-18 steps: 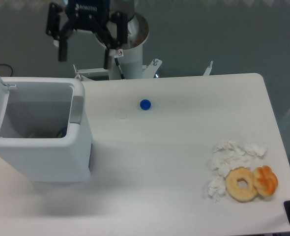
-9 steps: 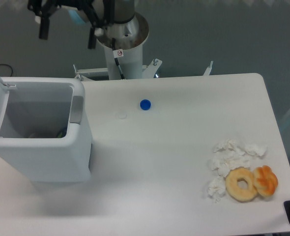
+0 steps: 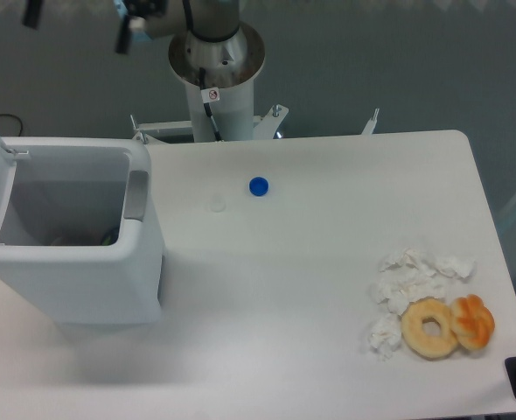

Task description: Close the trash can

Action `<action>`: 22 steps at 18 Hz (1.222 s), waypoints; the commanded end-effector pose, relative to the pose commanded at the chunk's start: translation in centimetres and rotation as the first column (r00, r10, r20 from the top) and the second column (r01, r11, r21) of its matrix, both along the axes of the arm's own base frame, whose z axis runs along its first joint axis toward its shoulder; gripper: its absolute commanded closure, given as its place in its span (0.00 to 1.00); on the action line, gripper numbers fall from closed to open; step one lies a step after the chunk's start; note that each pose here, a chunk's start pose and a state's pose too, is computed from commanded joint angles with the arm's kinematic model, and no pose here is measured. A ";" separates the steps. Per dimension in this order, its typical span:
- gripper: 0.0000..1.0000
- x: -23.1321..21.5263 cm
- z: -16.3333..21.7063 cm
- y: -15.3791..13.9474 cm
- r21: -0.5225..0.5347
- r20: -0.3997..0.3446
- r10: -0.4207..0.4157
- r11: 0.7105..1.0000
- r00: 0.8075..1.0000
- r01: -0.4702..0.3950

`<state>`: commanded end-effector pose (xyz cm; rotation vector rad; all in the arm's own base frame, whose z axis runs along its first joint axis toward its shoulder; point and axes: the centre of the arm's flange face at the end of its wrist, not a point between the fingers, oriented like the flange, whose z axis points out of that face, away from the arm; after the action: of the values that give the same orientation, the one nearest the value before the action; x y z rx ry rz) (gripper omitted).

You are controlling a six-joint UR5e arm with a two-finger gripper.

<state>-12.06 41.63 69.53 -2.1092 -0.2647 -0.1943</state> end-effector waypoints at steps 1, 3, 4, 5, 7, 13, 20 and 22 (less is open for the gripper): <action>0.00 0.5 0.0 0.1 0.003 0.007 -0.016 1.000 1.000 0.016; 0.00 1.4 -0.1 0.4 0.010 0.030 -0.044 0.999 0.999 0.044; 0.00 1.9 0.0 0.4 0.015 0.042 -0.057 0.998 0.997 0.056; 0.00 2.0 -0.1 0.6 0.016 0.047 -0.065 0.998 0.997 0.064; 0.00 2.5 -0.3 1.0 0.019 0.061 -0.092 0.996 0.994 0.091; 0.00 3.1 -2.1 2.9 0.000 0.109 -0.143 0.990 0.984 0.144; 0.00 3.1 -4.2 5.7 -0.036 0.163 -0.166 0.984 0.973 0.174; 0.00 4.0 -4.1 6.3 -0.034 0.164 -0.193 0.979 0.967 0.201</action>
<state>-8.10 47.92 65.39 -2.1721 -0.1551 -0.4810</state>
